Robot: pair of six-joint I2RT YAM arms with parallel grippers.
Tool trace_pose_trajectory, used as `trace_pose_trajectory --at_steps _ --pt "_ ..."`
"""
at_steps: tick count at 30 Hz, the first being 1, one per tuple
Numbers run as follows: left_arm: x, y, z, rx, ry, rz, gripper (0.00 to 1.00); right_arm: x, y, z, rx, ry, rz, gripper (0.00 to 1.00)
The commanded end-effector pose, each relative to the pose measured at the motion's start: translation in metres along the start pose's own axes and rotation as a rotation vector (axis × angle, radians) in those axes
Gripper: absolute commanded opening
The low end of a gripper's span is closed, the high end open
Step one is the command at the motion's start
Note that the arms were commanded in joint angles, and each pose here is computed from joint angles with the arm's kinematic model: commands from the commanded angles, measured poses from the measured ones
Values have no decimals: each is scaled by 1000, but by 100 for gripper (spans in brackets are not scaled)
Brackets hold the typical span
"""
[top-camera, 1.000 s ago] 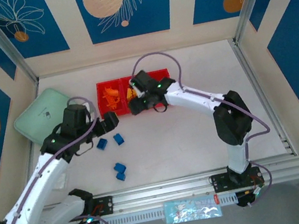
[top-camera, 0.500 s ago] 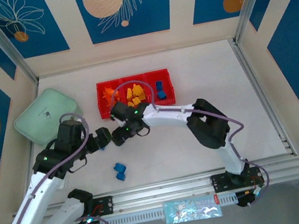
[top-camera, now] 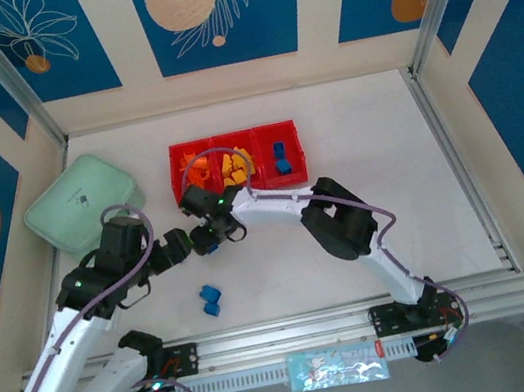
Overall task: Sort the legos into containers by color
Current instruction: Pick up the lego from the center of the table.
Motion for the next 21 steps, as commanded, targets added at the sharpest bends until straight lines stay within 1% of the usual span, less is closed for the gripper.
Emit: trace_pose_trajectory --at_steps 1,6,10,14,17,21 --pt "5 1 3 5 -28 -22 99 0 5 -2 5 -14 29 59" --pt "4 1 2 7 -27 -12 99 -1 1 -2 4 -22 34 47" --pt "1 3 1 12 -20 3 99 -6 -12 -3 -7 -18 43 37" --pt "-3 3 -3 8 -11 22 99 -15 -39 -7 -38 13 16 35" --pt "-8 4 -8 4 3 48 99 -26 -70 -13 -93 38 5 35" --pt "-15 8 -18 -6 27 80 99 -56 -103 -22 -145 106 4 35"
Point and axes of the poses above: each hand's point on the last joint's axis, 136 mm out from that joint toward the fingers, its own y axis out along the fingers, its own x axis along the line the jaws close on, z = x × y, the point moved 7 cm from there along -y, back along the fingers, and after that the axes turned 14 degrees about y, right-handed, at the moved point
